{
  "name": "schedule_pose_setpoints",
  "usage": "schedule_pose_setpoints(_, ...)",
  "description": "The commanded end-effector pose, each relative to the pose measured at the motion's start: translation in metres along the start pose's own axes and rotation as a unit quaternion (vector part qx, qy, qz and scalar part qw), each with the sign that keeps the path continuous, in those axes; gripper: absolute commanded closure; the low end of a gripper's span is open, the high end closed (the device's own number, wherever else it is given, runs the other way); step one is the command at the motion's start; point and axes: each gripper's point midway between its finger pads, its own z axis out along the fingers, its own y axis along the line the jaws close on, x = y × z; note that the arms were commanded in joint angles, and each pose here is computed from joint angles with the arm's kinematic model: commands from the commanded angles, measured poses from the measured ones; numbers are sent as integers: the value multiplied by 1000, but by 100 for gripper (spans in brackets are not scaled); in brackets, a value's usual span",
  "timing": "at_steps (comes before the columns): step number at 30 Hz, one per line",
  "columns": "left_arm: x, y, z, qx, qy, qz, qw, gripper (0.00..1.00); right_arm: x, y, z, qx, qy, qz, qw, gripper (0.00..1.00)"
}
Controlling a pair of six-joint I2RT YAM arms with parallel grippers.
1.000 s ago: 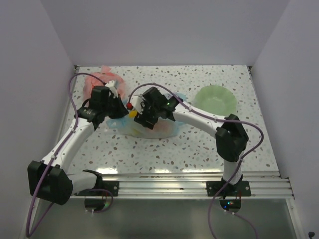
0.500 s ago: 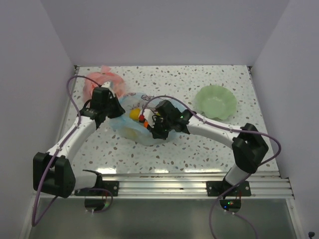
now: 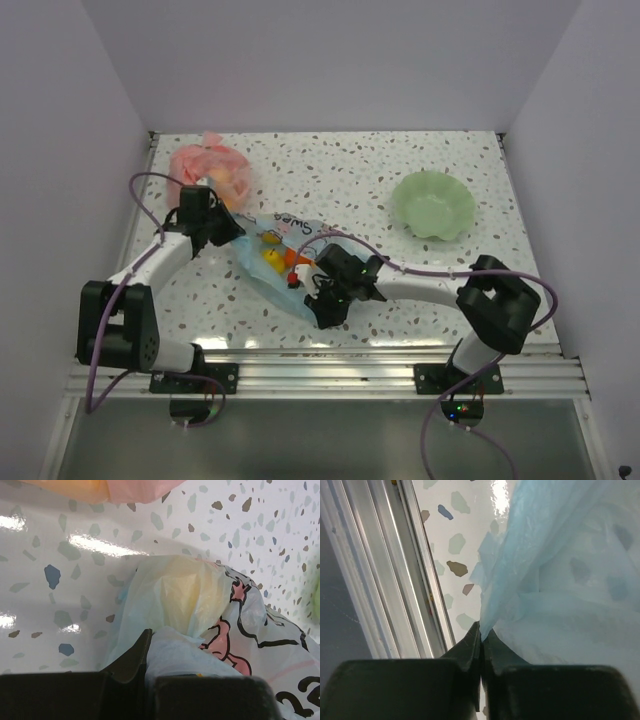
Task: Untie the knot of the plastic bag and take out the fruit
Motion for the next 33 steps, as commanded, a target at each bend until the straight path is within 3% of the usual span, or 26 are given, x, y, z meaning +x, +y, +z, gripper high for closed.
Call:
schedule_pose_setpoints(1,-13,-11,1,38,-23,2,999,100,-8,7,-4,-1,-11,26,1000,83)
schedule_pose_setpoints(4,-8,-9,-8,39,-17,31,999,100,-47,11,-31,13,-59,9,998,57)
schedule_pose_setpoints(5,-9,-9,-11,38,-19,39,998,99,-63,14,-44,20,-81,0,996,42)
schedule_pose_setpoints(7,-9,-9,-22,38,-25,63,997,99,-95,15,-68,43,-116,-10,992,34)
schedule_pose_setpoints(12,-6,-6,-42,32,-30,95,995,98,-154,6,-120,118,-186,-16,975,31)
schedule_pose_setpoints(15,1,-3,-47,33,-22,108,993,98,-167,-15,-136,186,-206,1,961,32)
schedule_pose_setpoints(21,7,-9,-53,54,-17,111,992,98,-148,-53,-138,289,-192,68,936,26)
schedule_pose_setpoints(23,11,-12,-54,65,-14,105,992,98,-132,-64,-129,311,-161,89,932,26)
schedule_pose_setpoints(27,17,-17,-57,88,-13,100,991,98,-85,-102,-136,421,-132,159,883,29)
schedule_pose_setpoints(30,26,-18,-57,105,-11,95,990,98,-47,-128,-142,478,-110,213,845,50)
schedule_pose_setpoints(33,38,-13,-54,110,3,93,990,98,-13,-151,-151,507,-112,272,811,80)
